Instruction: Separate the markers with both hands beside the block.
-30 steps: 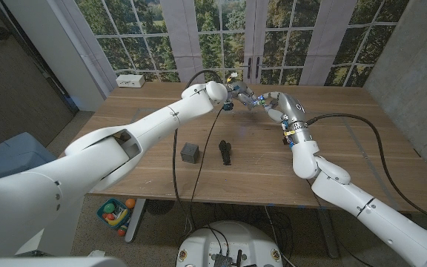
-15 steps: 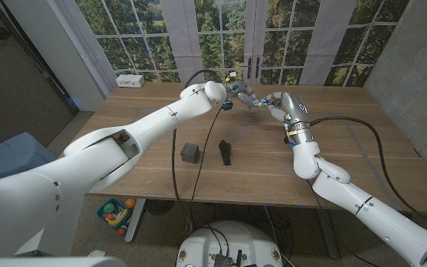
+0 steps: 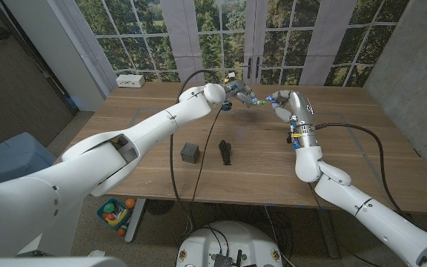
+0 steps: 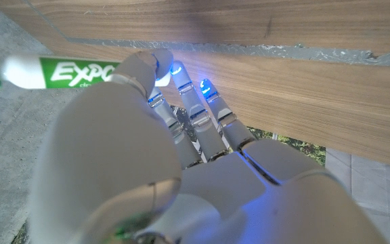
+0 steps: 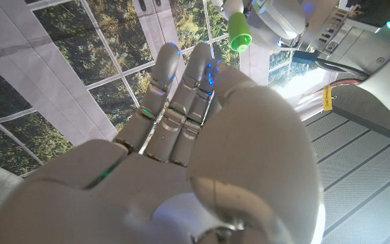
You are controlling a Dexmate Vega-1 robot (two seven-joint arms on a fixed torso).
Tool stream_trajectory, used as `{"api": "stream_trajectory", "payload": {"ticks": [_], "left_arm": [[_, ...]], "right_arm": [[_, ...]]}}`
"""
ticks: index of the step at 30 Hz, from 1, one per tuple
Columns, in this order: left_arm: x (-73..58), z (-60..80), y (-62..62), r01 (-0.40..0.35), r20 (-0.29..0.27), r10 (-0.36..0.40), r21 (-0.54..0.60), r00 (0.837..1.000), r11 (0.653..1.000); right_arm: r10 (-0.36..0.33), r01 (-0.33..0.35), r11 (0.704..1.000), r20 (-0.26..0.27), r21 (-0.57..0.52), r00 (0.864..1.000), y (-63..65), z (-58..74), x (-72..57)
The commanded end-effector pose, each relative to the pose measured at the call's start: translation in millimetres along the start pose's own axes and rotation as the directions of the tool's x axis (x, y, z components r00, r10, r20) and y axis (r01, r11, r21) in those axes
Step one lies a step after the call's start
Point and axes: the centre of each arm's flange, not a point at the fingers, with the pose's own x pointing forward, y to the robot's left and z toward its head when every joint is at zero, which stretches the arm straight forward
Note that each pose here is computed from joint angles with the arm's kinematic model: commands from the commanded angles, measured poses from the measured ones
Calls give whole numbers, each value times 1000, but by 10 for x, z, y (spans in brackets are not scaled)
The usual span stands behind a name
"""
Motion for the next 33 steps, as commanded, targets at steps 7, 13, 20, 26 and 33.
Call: {"api": "stream_trajectory", "payload": {"ticks": [7, 13, 20, 26, 33], "left_arm": [[-19, 46, -28, -16, -13, 16, -46, 1000, 999], [0, 46, -50, -5, -22, 4, -42, 1000, 999], [26, 45, -65, 15, -25, -16, -33, 1000, 999], [44, 31, -66, 24, -26, -25, -36, 999, 999], [49, 36, -45, 28, -16, -29, -42, 999, 999]], "right_arm": [[160, -164, 982, -51, -89, 986, -46, 107, 12], [159, -160, 984, -21, -73, 987, 4, 170, 51], [145, -145, 988, 1, -59, 989, 80, 213, 116], [140, -139, 989, 11, -59, 990, 126, 226, 156], [146, -146, 988, -1, -59, 989, 180, 210, 196]]}}
